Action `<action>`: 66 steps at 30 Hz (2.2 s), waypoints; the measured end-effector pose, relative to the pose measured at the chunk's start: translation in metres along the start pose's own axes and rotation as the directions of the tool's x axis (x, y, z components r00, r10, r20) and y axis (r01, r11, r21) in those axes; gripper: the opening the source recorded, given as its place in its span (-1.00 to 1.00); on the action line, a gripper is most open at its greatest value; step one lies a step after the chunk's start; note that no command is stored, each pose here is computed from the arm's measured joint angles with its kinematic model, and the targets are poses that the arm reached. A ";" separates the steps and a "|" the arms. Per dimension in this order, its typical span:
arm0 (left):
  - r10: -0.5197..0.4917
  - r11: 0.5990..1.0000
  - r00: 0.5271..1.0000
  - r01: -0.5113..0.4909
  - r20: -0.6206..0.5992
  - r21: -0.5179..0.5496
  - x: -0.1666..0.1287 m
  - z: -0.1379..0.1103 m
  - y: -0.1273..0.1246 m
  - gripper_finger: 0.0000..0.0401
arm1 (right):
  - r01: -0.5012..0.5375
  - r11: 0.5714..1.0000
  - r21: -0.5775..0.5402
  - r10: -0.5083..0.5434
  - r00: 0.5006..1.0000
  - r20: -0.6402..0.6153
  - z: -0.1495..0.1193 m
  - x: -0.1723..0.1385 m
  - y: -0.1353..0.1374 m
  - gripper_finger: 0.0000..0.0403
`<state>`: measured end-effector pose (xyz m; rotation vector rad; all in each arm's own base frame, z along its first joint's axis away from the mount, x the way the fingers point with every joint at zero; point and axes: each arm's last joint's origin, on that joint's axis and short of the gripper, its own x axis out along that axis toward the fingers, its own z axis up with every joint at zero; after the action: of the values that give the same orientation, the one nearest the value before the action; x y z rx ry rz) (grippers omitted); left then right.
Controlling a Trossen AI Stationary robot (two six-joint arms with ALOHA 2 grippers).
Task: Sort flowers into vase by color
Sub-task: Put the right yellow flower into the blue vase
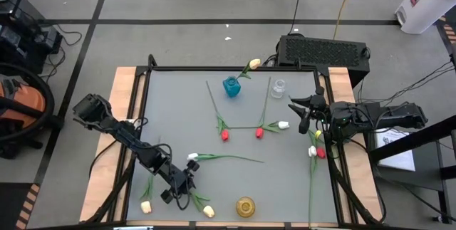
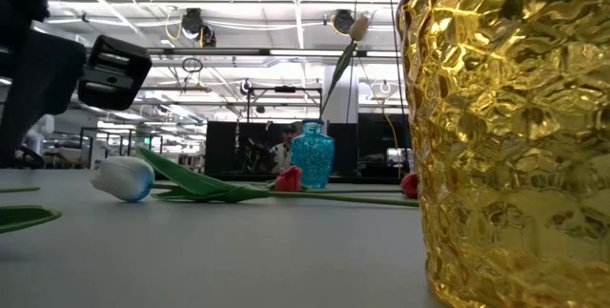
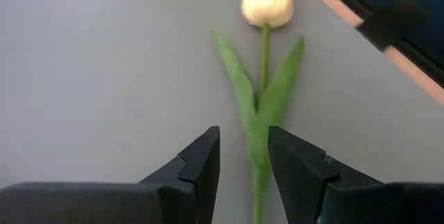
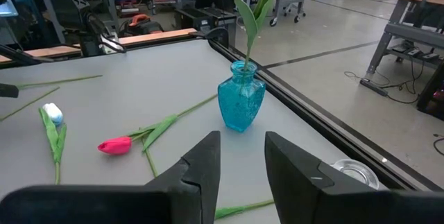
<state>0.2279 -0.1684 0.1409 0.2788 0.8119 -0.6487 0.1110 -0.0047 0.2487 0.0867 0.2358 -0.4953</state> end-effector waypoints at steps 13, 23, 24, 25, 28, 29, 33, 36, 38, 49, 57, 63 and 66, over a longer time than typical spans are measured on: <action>-0.008 0.997 1.000 0.009 -0.016 0.070 0.007 -0.004 -0.001 -0.35 | 0.000 1.000 0.000 0.000 1.000 0.000 0.000 0.000 0.000 -0.48; -0.040 0.995 0.998 0.044 -0.041 0.094 0.013 -0.008 -0.007 -0.35 | 0.000 1.000 0.000 0.000 1.000 0.000 0.000 0.000 0.000 -0.48; -0.039 0.995 0.999 0.042 -0.037 0.094 0.013 -0.007 -0.007 -0.35 | 0.000 1.000 0.000 0.000 1.000 0.000 0.000 0.000 0.000 -0.48; -0.038 0.995 0.999 0.041 -0.031 0.094 0.014 -0.007 -0.007 -0.35 | 0.000 1.000 0.000 0.000 1.000 0.000 0.000 0.000 0.000 -0.48; -0.037 0.995 0.999 0.038 -0.014 0.095 0.014 -0.005 -0.007 -0.35 | 0.000 1.000 0.000 0.000 1.000 0.000 0.000 0.000 0.000 -0.48; -0.035 0.995 0.999 0.036 -0.012 0.094 0.014 -0.005 -0.007 -0.35 | 0.000 1.000 0.000 0.000 1.000 0.000 0.000 0.000 0.000 -0.48; -0.020 0.995 1.000 0.021 -0.012 0.094 0.014 -0.005 -0.006 -0.35 | 0.000 1.000 0.000 0.000 1.000 0.000 0.000 0.000 0.000 -0.48; -0.010 0.996 1.000 0.011 -0.010 0.093 0.014 -0.005 -0.006 -0.35 | 0.000 1.000 0.000 0.000 1.000 0.000 0.000 0.000 0.000 -0.48; -0.010 0.997 1.000 0.011 -0.010 0.070 0.014 -0.005 -0.006 -0.35 | 0.000 1.000 0.000 0.000 1.000 0.000 0.000 0.000 0.000 -0.48; -0.015 0.999 1.000 0.017 -0.025 0.048 0.014 -0.007 -0.007 -0.35 | 0.000 1.000 0.000 0.000 1.000 0.000 0.000 0.000 0.000 -0.48; -0.005 0.998 1.000 0.006 -0.021 0.070 0.014 -0.006 -0.006 -0.35 | 0.000 1.000 0.000 0.000 1.000 0.000 0.000 0.000 0.000 -0.48; -0.007 0.998 0.999 0.009 -0.034 0.066 0.014 -0.008 -0.007 -0.35 | 0.000 1.000 0.000 0.000 1.000 0.000 0.000 0.000 0.000 -0.48; -0.011 0.999 0.999 0.012 -0.034 0.049 0.014 -0.008 -0.008 -0.35 | 0.000 1.000 0.000 0.000 1.000 0.000 0.000 0.000 0.000 -0.48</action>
<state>0.2254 -0.1771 0.1257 0.3308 0.8309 -0.6768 0.1109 -0.0047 0.2487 0.0867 0.2358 -0.4953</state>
